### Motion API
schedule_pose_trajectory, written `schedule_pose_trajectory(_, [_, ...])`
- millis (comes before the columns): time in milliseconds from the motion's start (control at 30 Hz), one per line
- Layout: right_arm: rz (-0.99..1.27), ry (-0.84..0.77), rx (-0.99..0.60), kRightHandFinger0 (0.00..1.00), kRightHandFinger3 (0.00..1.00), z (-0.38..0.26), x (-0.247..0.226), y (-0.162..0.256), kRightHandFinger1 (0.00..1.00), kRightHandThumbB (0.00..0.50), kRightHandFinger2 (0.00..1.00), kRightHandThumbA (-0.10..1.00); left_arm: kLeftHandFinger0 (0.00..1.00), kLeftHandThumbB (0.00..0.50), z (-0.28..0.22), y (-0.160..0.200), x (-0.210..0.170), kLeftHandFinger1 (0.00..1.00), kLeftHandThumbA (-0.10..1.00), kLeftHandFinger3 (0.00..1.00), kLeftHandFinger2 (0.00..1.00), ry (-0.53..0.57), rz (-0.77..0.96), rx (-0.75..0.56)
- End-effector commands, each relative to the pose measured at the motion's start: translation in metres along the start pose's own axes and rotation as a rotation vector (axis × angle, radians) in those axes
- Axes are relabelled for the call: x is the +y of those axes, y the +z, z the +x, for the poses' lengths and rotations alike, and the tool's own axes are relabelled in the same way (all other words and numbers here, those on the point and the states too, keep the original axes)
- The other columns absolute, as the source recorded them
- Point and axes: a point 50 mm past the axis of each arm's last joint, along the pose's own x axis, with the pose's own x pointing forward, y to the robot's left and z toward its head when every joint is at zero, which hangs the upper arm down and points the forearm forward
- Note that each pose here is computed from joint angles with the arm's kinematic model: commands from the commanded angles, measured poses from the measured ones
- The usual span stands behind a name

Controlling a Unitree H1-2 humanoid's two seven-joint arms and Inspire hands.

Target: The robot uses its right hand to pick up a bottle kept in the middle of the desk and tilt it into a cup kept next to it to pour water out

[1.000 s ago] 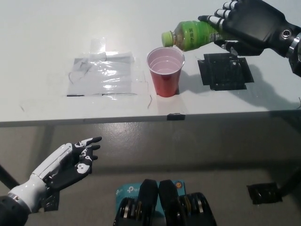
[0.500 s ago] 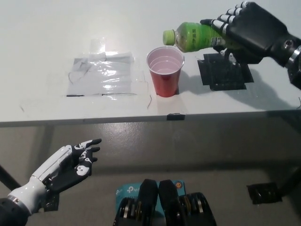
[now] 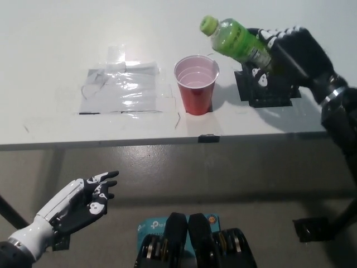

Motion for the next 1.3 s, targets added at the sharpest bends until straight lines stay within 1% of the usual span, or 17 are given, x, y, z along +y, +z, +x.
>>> schedule_pose_trajectory(0, [0.104, -0.117, 0.057, 0.00, 0.38, 0.011, -0.022, 0.001, 0.00, 0.170, 0.02, -0.10, 0.88, 0.000, -0.004, 0.012, 0.004, 0.94, 0.67, 1.00, 1.00, 0.010, 0.023, -0.069])
schedule_pose_trajectory(33, [0.169, -0.138, 0.081, 0.00, 0.34, 0.014, -0.013, 0.007, 0.00, 0.115, 0.01, -0.10, 0.88, 0.002, -0.003, 0.012, 0.004, 0.94, 0.68, 1.00, 1.00, 0.007, 0.021, -0.070])
schedule_pose_trajectory(100, [0.208, -0.151, 0.095, 0.00, 0.34, 0.015, -0.010, 0.010, 0.00, 0.097, 0.00, -0.10, 0.88, 0.007, -0.003, 0.011, 0.004, 0.94, 0.69, 1.00, 1.00, 0.006, 0.022, -0.069])
schedule_pose_trajectory(200, [0.284, -0.189, 0.135, 0.00, 0.37, 0.017, -0.005, 0.014, 0.00, 0.088, 0.05, -0.10, 0.87, 0.000, -0.003, 0.011, 0.003, 0.94, 0.69, 1.00, 1.00, 0.004, 0.022, -0.076])
schedule_pose_trajectory(267, [0.424, -0.224, 0.192, 0.00, 0.35, 0.018, 0.004, 0.015, 0.00, 0.060, 0.05, -0.10, 0.88, 0.012, -0.002, 0.011, 0.001, 0.94, 0.69, 1.00, 1.00, -0.001, 0.017, -0.078])
schedule_pose_trajectory(333, [0.471, -0.231, 0.216, 0.00, 0.33, 0.019, 0.010, 0.015, 0.00, 0.044, 0.04, -0.10, 0.87, 0.019, -0.002, 0.010, 0.001, 0.94, 0.70, 1.00, 1.00, 0.003, 0.017, -0.073])
schedule_pose_trajectory(467, [0.527, -0.227, 0.230, 0.00, 0.31, 0.023, 0.023, 0.014, 0.00, 0.018, 0.14, -0.10, 0.88, 0.008, -0.002, 0.009, 0.000, 0.94, 0.68, 1.00, 1.00, 0.001, 0.006, -0.073])
schedule_pose_trajectory(500, [0.536, -0.229, 0.232, 0.00, 0.31, 0.024, 0.025, 0.014, 0.01, 0.016, 0.18, -0.10, 0.88, 0.005, -0.002, 0.009, 0.000, 0.95, 0.68, 1.00, 1.00, 0.001, 0.004, -0.073])
schedule_pose_trajectory(600, [0.566, -0.234, 0.239, 0.00, 0.32, 0.029, 0.026, 0.014, 0.01, 0.018, 0.20, -0.10, 0.88, 0.012, -0.005, 0.008, 0.000, 0.95, 0.68, 1.00, 1.00, 0.008, -0.002, -0.069])
schedule_pose_trajectory(667, [0.597, -0.253, 0.238, 0.00, 0.33, 0.030, 0.028, 0.013, 0.04, 0.018, 0.29, -0.10, 0.88, 0.005, -0.007, 0.008, -0.001, 0.94, 0.70, 1.00, 1.00, 0.013, 0.006, -0.075])
schedule_pose_trajectory(733, [0.612, -0.266, 0.244, 0.00, 0.33, 0.031, 0.029, 0.012, 0.04, 0.019, 0.30, -0.10, 0.88, 0.008, -0.007, 0.007, -0.001, 0.94, 0.70, 1.00, 1.00, 0.015, 0.005, -0.069])
schedule_pose_trajectory(800, [0.635, -0.293, 0.234, 0.00, 0.35, 0.030, 0.030, 0.009, 0.09, 0.013, 0.36, -0.10, 0.88, 0.006, -0.007, 0.008, -0.002, 0.94, 0.70, 1.00, 1.00, 0.012, 0.001, -0.072])
schedule_pose_trajectory(900, [0.649, -0.334, 0.206, 0.00, 0.34, 0.030, 0.034, 0.007, 0.18, 0.029, 0.46, -0.10, 0.88, 0.001, -0.010, 0.006, -0.001, 0.94, 0.70, 1.00, 1.00, 0.017, 0.008, -0.073])
schedule_pose_trajectory(1000, [0.621, -0.425, 0.185, 0.00, 0.31, 0.026, 0.040, 0.001, 0.21, 0.048, 0.48, -0.10, 0.88, 0.001, -0.011, 0.003, -0.003, 0.94, 0.70, 1.00, 1.00, 0.027, -0.001, -0.067])
schedule_pose_trajectory(1133, [0.624, -0.502, 0.215, 0.00, 0.33, 0.021, 0.048, 0.004, 0.25, 0.011, 0.50, -0.10, 0.89, 0.002, -0.015, 0.002, -0.004, 0.96, 0.69, 1.00, 1.00, 0.020, -0.012, -0.058])
schedule_pose_trajectory(1167, [0.612, -0.516, 0.217, 0.00, 0.34, 0.021, 0.047, 0.004, 0.24, 0.006, 0.49, -0.10, 0.89, 0.020, -0.015, 0.002, -0.003, 0.96, 0.71, 1.00, 1.00, 0.020, -0.009, -0.059])
schedule_pose_trajectory(1267, [0.562, -0.563, 0.219, 0.00, 0.36, 0.015, 0.049, 0.004, 0.27, 0.014, 0.35, -0.10, 0.89, 0.029, -0.019, -0.002, -0.006, 0.94, 0.71, 1.00, 1.00, 0.021, -0.005, -0.046])
